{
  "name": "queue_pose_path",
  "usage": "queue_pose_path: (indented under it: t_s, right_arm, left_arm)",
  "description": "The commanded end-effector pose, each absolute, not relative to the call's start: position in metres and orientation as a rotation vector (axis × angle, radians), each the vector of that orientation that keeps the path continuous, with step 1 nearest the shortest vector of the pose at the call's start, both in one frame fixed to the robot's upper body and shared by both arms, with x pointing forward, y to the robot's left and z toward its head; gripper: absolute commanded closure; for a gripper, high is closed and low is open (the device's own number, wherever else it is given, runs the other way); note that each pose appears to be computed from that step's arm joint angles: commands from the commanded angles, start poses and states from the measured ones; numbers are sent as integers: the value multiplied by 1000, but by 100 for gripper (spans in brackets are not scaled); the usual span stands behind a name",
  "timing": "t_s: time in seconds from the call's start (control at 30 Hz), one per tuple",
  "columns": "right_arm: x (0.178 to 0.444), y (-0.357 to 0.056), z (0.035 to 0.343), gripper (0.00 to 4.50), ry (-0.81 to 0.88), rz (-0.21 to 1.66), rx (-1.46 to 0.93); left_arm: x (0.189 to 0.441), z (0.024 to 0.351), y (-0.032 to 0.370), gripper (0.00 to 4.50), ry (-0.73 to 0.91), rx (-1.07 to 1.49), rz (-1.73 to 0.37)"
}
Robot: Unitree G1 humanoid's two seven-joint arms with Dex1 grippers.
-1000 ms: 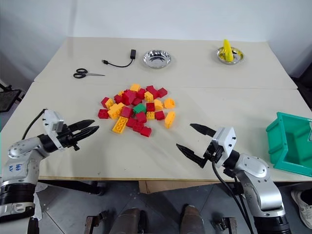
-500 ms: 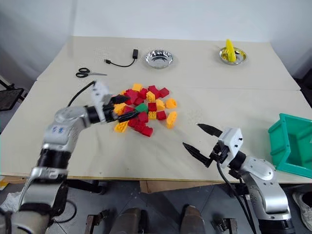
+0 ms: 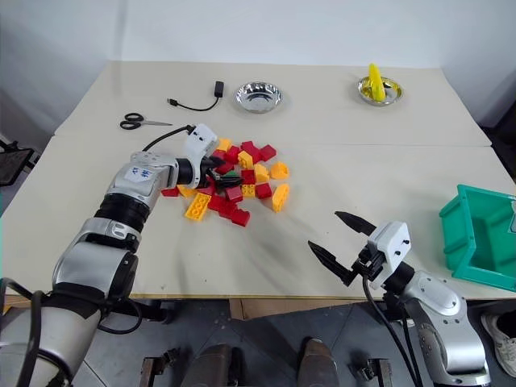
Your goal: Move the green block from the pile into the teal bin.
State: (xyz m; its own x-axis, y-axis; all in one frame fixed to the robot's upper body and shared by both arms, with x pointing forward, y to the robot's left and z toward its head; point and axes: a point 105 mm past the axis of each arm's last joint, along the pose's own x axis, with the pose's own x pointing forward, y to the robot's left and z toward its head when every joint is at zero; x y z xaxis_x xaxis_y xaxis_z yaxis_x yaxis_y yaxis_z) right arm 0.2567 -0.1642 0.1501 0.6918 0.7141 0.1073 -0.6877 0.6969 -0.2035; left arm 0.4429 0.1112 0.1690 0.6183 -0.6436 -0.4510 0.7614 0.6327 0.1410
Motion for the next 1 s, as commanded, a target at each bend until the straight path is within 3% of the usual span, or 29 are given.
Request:
queue_pose_path:
  t_s: [0.03, 0.3, 0.57, 0.8, 1.0]
  right_arm:
    - [252, -158, 164, 0, -243, 804, -169]
    - [254, -158, 178, 0, -272, 810, -203]
    - [252, -160, 181, 0, -270, 796, -204]
    - [245, -173, 179, 0, -252, 744, -221]
    - [228, -203, 175, 0, -207, 615, -258]
  left_arm:
    - [437, 151, 117, 77, 500, 408, -870]
    - [430, 150, 126, 311, 545, 444, -931]
    - [434, 198, 104, 311, 292, 404, -1038]
    - [389, 255, 39, 311, 19, 432, -1478]
    - [343, 224, -38, 311, -36, 546, -1798]
